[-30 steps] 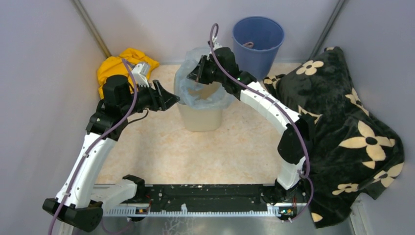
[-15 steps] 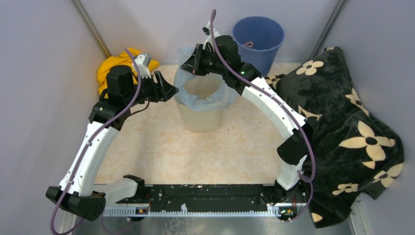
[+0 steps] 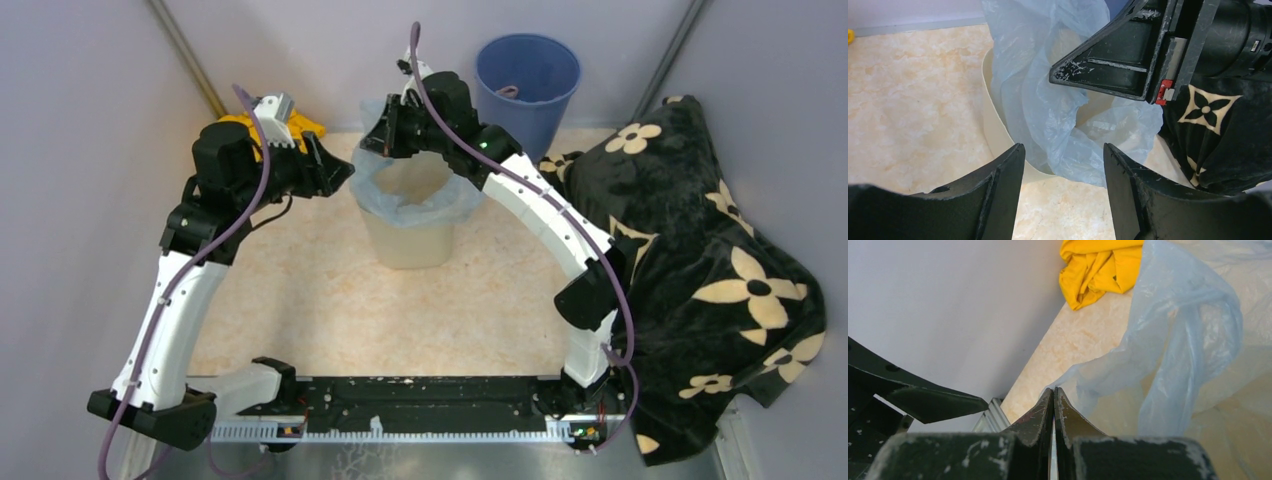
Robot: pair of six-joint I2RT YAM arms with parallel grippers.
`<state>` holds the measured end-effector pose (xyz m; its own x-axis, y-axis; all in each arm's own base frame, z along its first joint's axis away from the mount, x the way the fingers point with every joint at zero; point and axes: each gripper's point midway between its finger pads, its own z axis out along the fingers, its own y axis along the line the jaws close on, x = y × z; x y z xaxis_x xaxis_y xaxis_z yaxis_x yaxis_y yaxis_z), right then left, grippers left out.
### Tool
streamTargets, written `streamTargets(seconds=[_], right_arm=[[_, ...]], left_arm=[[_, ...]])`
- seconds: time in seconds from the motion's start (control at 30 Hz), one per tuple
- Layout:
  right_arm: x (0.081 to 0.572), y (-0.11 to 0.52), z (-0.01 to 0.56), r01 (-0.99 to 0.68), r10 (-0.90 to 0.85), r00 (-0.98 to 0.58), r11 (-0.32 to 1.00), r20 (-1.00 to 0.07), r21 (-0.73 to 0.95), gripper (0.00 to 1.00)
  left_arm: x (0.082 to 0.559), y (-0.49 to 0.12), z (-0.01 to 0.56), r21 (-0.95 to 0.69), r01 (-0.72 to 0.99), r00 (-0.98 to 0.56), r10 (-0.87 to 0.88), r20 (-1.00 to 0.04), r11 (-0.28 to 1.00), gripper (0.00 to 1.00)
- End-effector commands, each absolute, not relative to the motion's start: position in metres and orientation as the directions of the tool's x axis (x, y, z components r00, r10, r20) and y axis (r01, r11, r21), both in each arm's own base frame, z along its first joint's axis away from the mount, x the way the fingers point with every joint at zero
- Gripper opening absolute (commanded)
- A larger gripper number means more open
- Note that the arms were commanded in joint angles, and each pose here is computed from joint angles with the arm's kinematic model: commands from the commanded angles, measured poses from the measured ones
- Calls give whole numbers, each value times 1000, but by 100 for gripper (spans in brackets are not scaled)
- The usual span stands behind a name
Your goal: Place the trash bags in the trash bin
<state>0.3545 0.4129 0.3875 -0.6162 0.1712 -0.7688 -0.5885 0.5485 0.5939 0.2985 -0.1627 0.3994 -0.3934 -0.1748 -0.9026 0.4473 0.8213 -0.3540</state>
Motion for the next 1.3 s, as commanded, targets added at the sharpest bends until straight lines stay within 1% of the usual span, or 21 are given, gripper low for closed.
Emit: streamTargets(seconds=[0.0, 0.37, 0.8, 0.83, 0.9, 1.0, 1.1, 1.17, 1.2, 1.23, 1.27], right_arm=[[351, 419, 416, -637, 189, -569, 514, -801, 574, 0], [347, 422, 420, -645, 187, -565, 507, -804, 571, 0], [335, 435, 418, -662, 163, -575, 483, -802, 573, 0], [335, 435, 418, -661, 161, -577, 483, -801, 574, 0], [333, 436, 419, -665, 159, -575, 479, -802, 572, 0], [329, 438, 420, -670, 155, -576, 473, -802, 573, 0], [325, 437, 420, -673, 150, -577, 469, -803, 571, 0], [323, 435, 421, -674, 146, -576, 471, -804, 569, 0], [322, 433, 422, -673, 147, -576, 473, -804, 569, 6], [319, 429, 425, -675, 146, -571, 478, -808, 563, 15], [317, 424, 427, -677, 144, -564, 485, -813, 554, 21]], left_arm=[[304, -164, 391, -345, 451, -404, -156, -901, 824, 65], [313, -169, 361, -353, 440, -458, -131, -879, 826, 63], [322, -176, 361, -375, 451, -454, -153, -878, 810, 61], [324, -176, 362, -375, 447, -452, -156, -878, 812, 59], [326, -175, 359, -377, 439, -453, -162, -877, 816, 53], [332, -175, 352, -380, 421, -462, -166, -871, 824, 38], [334, -175, 348, -384, 415, -467, -170, -868, 825, 32], [333, -175, 349, -388, 415, -461, -177, -869, 823, 30], [332, -174, 350, -387, 415, -456, -179, -871, 823, 29], [331, -174, 352, -386, 416, -453, -181, -873, 824, 29], [330, -173, 353, -384, 414, -448, -182, -875, 826, 29]])
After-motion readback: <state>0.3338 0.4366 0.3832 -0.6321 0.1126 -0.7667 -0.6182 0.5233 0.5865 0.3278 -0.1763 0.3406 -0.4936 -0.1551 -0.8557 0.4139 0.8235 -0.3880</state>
